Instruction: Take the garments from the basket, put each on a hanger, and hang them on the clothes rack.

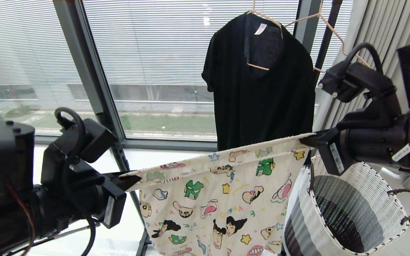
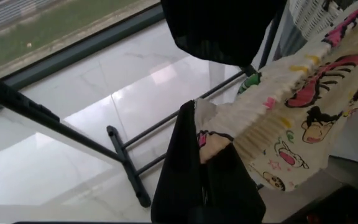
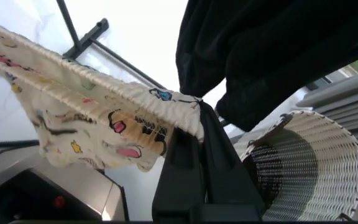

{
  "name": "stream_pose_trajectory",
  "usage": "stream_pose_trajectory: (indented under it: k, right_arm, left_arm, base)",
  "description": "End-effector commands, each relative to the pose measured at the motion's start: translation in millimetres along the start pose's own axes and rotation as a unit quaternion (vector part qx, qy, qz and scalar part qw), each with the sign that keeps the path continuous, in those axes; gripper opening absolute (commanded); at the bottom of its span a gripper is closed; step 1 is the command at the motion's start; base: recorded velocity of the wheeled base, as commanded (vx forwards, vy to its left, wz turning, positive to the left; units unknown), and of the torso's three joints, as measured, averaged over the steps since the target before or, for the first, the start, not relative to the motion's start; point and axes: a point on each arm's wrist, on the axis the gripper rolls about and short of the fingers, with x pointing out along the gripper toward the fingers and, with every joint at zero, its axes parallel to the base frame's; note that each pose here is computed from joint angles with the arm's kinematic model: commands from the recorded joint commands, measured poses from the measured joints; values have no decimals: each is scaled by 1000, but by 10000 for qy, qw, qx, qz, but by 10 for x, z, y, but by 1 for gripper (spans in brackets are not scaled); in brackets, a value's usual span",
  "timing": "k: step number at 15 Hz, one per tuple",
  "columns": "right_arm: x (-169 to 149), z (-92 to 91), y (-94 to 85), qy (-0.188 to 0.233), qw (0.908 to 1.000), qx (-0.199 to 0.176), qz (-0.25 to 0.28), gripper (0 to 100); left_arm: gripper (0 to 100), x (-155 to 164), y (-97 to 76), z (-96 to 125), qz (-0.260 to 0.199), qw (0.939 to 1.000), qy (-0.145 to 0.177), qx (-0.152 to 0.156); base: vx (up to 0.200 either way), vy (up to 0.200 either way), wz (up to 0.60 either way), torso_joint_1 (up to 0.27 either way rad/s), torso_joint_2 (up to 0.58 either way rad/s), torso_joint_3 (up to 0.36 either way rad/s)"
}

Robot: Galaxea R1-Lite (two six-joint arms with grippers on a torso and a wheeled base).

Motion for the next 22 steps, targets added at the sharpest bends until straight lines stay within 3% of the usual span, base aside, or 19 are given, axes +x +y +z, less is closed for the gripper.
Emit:
stream_pose_trajectory:
  k: [1,3,5,9,13,14,17,19,22]
  right_arm:
    - [-96,218,-67,-328,9994,107,-68,0]
    - [-231,370,-131,-434,9989,144,-79,0]
    - [-290,438,-206,-504,9984,174,-175,0]
    - [-343,458,-224,-574,9981,59,-196,0]
    - [-546,364,-243,-392,9991,-121,-127,0]
    - [-695,292,-212,-313,9993,-209,35,0]
    - [-1023,44,2,-151,9938,-689,860,0]
    - [-1061,-33,142,-54,9870,-977,1275,0]
    - [-976,-27,232,58,9848,-1083,1360,0]
  left_arm:
    - [0,-384,121,561,-56,9995,-248,-203]
    - [0,-478,163,773,-45,9977,-398,-545]
    - [0,-557,185,875,-31,9966,-534,-625]
    - [0,-808,170,980,-189,9977,-339,-562]
    - [0,-902,-12,768,-713,9973,30,-189]
    - [0,-841,-29,755,-726,9973,-51,-51]
    - [0,-531,-54,982,-628,9948,-803,-76]
    - [0,-415,-65,1077,-612,9938,-925,-77]
    - [0,-406,-76,1070,-622,9939,-903,-75]
  base:
    - [0,0,0,0,0,0]
    - [0,0,0,0,0,0]
    - [0,0,0,0,0,0]
    - [0,0,0,0,0,0]
    - [0,0,0,0,0,0]
    - [0,0,0,0,0,0]
    - [0,0,0,0,0,0]
    - [0,0,0,0,0,0]
    - [0,0,0,0,0,0]
